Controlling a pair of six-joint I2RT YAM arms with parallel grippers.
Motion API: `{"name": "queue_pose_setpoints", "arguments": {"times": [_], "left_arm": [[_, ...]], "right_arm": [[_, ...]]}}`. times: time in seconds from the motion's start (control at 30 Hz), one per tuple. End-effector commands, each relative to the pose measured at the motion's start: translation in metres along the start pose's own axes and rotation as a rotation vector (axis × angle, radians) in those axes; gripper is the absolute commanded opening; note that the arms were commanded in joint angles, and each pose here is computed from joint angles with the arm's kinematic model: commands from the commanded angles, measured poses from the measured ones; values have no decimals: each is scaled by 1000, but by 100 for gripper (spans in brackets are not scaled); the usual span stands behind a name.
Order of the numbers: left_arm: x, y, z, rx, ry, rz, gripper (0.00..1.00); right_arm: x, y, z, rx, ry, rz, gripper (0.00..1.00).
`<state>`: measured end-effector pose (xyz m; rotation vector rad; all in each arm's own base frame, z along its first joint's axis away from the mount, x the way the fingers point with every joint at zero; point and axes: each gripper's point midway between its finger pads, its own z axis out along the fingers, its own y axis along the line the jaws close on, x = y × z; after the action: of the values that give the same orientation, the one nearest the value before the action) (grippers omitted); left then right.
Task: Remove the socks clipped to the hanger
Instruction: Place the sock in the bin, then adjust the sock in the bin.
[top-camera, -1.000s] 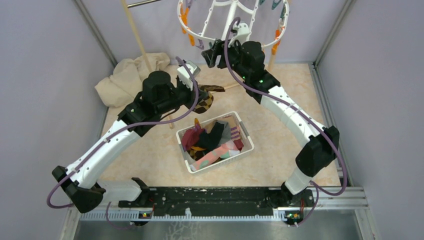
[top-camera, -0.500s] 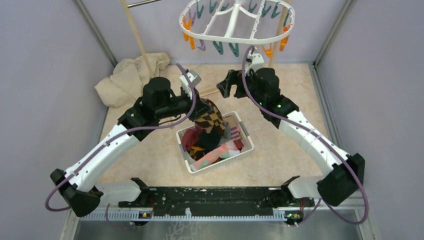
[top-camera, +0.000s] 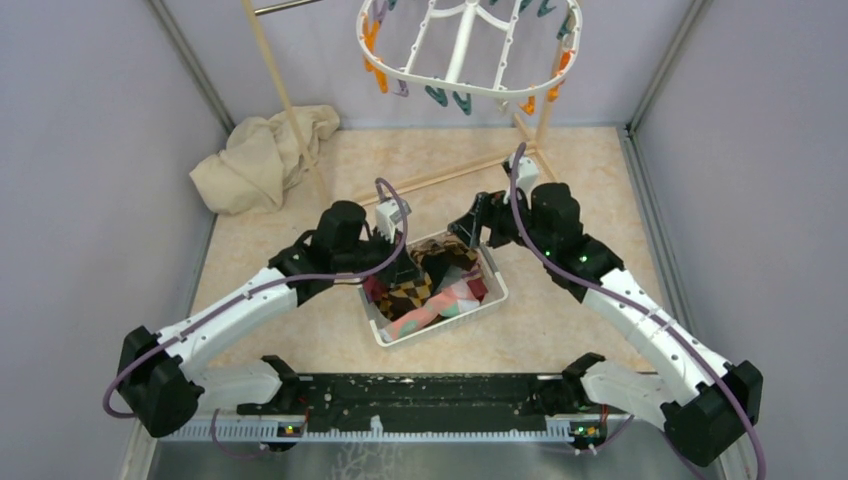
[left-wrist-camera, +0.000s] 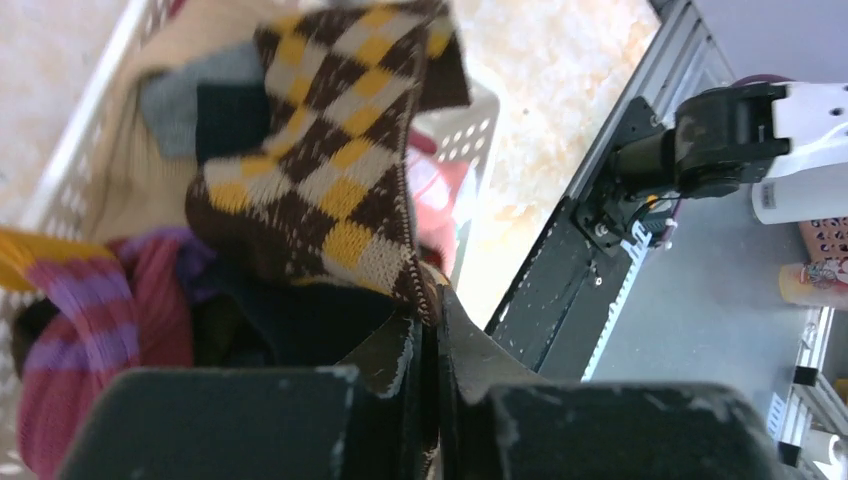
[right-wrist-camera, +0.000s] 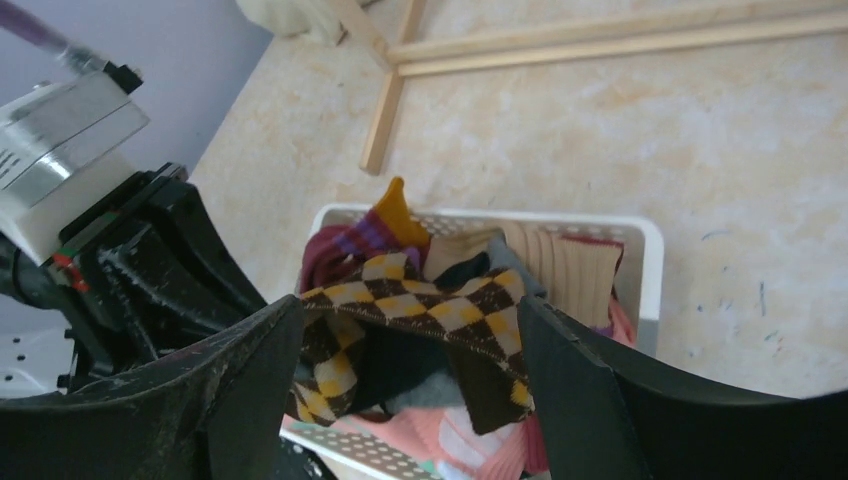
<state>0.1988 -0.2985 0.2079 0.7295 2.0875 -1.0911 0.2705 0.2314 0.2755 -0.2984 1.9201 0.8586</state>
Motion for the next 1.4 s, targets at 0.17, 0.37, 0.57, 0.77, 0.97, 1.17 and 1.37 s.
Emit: {"name": "queue_pose_setpoints", "arguments": {"times": [0.17, 0.37, 0.57, 0.77, 0.97, 1.17, 1.37], "left_arm": [[25, 29, 23, -62, -7, -39, 36], [9, 27, 21, -70, -46, -7, 93], [-21, 20, 5, -111, -91, 36, 99], [-41, 12, -11, -147, -129, 22, 99], [-51, 23, -30, -259, -185, 8, 99], [-62, 26, -58, -327, -294, 11, 99], [-54, 31, -65, -351, -306, -6, 99]], "right_arm": [[24, 22, -16, -128, 59, 46, 78], [40, 24, -20, -141, 122, 39, 78], [56, 25, -19, -148, 179, 41, 78], [72, 28, -10, -140, 235, 33, 78], [89, 48, 1, -180, 284, 5, 78], [122, 46, 22, -126, 356, -32, 78], [191, 3, 53, 110, 525, -95, 78]]}}
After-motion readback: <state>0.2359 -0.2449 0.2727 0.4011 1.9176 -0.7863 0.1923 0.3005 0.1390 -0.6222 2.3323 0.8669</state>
